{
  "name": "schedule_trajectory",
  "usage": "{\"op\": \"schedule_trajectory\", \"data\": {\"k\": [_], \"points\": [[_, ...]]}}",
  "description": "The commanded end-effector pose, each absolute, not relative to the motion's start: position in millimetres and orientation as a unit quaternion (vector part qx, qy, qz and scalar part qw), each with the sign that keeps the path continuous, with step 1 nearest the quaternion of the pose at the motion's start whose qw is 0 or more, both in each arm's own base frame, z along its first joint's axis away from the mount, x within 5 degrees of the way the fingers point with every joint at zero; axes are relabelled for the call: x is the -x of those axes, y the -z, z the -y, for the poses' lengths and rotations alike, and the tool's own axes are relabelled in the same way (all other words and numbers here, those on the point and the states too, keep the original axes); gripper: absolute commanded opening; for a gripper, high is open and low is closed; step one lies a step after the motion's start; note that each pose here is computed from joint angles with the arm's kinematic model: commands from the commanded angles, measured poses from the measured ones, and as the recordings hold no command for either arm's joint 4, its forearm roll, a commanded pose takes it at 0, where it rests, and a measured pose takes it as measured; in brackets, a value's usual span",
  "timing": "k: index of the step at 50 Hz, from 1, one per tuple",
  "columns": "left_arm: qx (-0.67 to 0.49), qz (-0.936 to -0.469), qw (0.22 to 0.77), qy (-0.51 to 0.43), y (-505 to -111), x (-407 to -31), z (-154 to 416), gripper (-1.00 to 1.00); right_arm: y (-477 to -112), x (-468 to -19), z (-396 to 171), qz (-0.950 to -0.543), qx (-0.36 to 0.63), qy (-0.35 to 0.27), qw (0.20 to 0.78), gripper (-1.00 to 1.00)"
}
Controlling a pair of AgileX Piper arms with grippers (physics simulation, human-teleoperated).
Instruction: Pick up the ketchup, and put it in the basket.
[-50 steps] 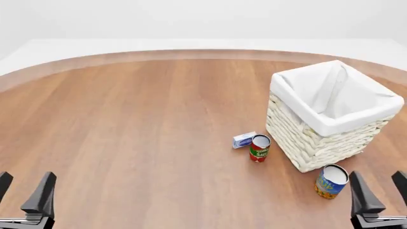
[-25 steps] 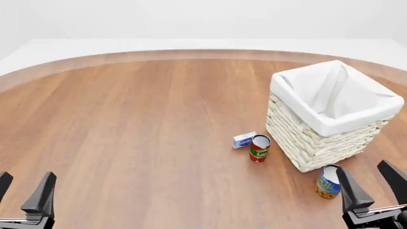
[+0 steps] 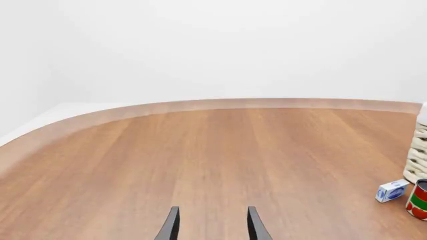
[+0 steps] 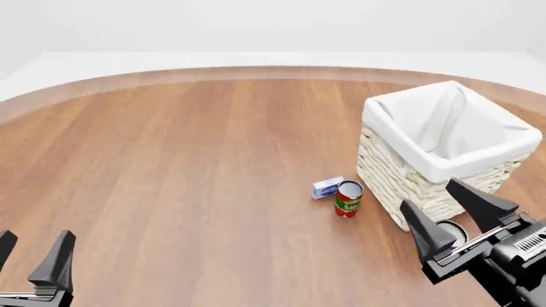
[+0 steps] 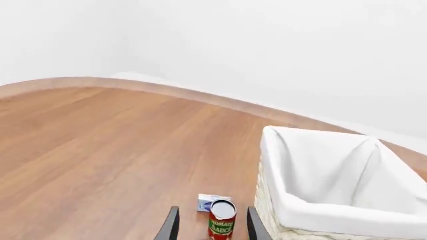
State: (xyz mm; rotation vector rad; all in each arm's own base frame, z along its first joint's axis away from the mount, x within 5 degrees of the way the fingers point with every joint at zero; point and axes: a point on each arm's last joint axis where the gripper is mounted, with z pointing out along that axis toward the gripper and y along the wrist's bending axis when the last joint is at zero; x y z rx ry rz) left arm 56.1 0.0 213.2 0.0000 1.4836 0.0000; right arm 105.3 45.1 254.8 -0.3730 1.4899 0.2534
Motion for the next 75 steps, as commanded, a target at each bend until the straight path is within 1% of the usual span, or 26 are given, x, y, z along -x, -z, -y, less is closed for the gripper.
{"op": "schedule_trajectory", "data": {"k": [1, 14, 31, 34, 43, 45, 59, 75], "points": [[0.0, -0.676, 0.737, 0.0, -213.2, -56.1, 0.0, 1.0, -258.1, -122.5, -72.1, -0.668, 0.214, -0.157, 0.695, 1.0], [0.0, -0.676, 0.737, 0.0, -213.2, -56.1, 0.0, 1.0, -260.6, -131.4, -110.2, -0.66, 0.281, -0.203, 0.666, 1.0], [0.0, -0.676, 0.737, 0.0, -213.2, -56.1, 0.0, 1.0, -264.9, -130.5, -141.4, -0.65, 0.321, -0.248, 0.643, 1.0], [0.0, -0.676, 0.737, 0.0, -213.2, -56.1, 0.0, 1.0, -266.1, -128.0, -147.5, -0.646, 0.323, -0.264, 0.639, 1.0], [0.0, -0.676, 0.737, 0.0, -213.2, -56.1, 0.0, 1.0, -262.7, -130.3, -173.9, -0.645, 0.351, -0.282, 0.618, 1.0], [0.0, -0.676, 0.737, 0.0, -213.2, -56.1, 0.0, 1.0, -260.5, -127.6, -180.5, -0.646, 0.355, -0.295, 0.607, 1.0], [0.0, -0.676, 0.737, 0.0, -213.2, -56.1, 0.0, 1.0, -253.7, -120.5, -210.9, -0.649, 0.385, -0.324, 0.57, 1.0], [0.0, -0.676, 0.737, 0.0, -213.2, -56.1, 0.0, 1.0, -254.6, -109.6, -234.9, -0.644, 0.411, -0.347, 0.545, 1.0]]}}
